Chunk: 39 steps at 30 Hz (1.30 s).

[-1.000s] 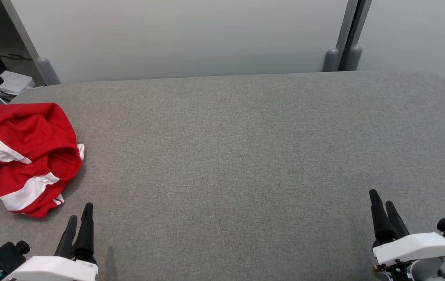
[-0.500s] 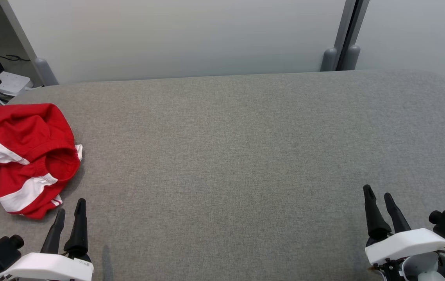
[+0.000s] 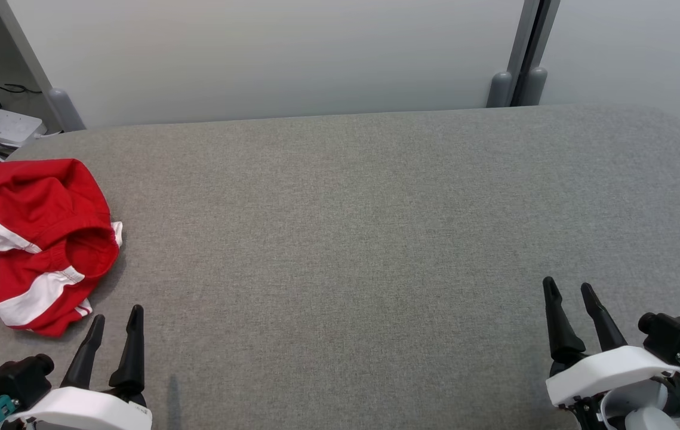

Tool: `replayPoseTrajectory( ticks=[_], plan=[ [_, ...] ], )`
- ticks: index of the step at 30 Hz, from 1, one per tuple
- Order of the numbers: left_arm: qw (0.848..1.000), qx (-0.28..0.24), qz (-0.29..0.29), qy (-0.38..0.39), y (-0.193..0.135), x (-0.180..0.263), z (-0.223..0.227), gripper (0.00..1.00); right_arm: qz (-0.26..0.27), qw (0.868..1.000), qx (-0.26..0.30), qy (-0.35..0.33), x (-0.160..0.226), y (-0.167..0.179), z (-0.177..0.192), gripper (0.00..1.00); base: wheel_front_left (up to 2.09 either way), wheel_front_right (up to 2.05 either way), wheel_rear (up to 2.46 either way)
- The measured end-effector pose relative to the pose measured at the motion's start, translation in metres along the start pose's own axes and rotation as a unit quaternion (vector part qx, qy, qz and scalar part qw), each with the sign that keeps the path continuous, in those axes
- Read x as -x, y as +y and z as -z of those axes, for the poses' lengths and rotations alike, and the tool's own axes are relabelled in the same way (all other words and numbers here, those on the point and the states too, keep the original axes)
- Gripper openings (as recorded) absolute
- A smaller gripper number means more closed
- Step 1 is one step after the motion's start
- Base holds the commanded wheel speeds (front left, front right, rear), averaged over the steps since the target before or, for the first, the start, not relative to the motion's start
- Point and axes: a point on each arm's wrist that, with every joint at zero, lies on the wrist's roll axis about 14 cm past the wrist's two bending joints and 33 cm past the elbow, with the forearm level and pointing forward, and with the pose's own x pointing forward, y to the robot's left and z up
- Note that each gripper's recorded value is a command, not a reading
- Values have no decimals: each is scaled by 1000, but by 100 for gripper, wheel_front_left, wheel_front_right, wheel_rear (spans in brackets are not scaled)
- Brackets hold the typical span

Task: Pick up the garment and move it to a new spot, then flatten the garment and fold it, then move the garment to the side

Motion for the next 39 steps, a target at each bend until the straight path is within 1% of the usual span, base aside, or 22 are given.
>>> replayPoseTrajectory(
  ticks=[3, 16, 29, 30, 32, 39],
  plan=[
    [1000, -25, 9, 1, -3, 0, 1, 100, -3, 1000, 17, -1, 0, 1, 0, 100, 0, 0, 0],
    [995, -100, 28, -4, -7, -2, -1, 100, -26, 995, 96, -13, -2, 10, -5, 100, 0, 0, 0],
    [983, -181, 30, -10, 2, -1, -6, 100, -47, 983, 174, -27, -5, 19, -10, 100, 0, 0, 0],
    [980, -195, 34, -12, 2, -1, -6, 100, -48, 981, 185, -27, -6, 19, -10, 100, 0, 0, 0],
    [979, -202, 35, -10, 3, -1, -6, 100, -51, 979, 196, -29, -6, 19, -10, 100, 0, 0, 0],
    [979, -201, 29, -12, 5, -1, -8, 100, -52, 979, 197, -29, -6, 20, -10, 100, 0, 0, 0]
  ],
)
